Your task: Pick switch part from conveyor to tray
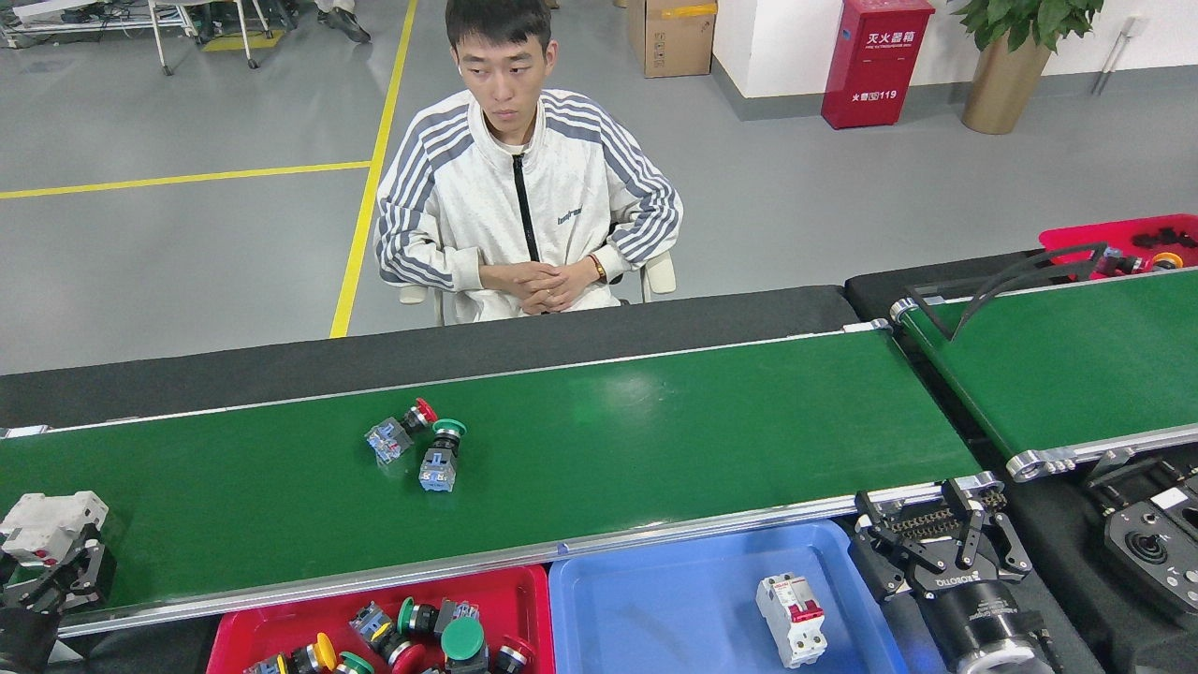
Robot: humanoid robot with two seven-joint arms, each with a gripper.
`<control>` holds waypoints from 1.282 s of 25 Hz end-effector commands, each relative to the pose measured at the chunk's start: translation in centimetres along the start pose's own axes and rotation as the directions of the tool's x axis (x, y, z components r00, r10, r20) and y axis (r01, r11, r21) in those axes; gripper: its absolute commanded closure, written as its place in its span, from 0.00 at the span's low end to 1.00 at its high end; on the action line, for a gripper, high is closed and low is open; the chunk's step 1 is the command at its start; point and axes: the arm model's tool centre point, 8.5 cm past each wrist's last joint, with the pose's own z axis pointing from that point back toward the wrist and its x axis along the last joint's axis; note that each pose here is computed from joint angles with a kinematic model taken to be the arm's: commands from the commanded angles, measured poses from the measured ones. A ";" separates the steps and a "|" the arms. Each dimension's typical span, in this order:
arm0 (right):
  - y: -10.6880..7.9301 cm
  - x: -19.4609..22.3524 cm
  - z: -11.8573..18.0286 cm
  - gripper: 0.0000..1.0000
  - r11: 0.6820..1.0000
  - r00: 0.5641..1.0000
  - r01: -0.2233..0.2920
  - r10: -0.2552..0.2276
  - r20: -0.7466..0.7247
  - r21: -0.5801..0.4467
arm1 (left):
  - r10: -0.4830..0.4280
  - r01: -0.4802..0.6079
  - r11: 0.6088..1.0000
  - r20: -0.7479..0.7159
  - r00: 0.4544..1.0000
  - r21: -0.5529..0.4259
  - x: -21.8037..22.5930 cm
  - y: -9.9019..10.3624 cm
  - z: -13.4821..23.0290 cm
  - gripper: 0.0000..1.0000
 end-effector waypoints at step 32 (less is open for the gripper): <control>-2.6 -2.3 -1.1 0.00 0.998 0.998 -0.010 0.005 -0.064 -0.069 | -0.163 -0.131 0.950 0.807 0.568 0.284 33.2 5.5 15.8 0.94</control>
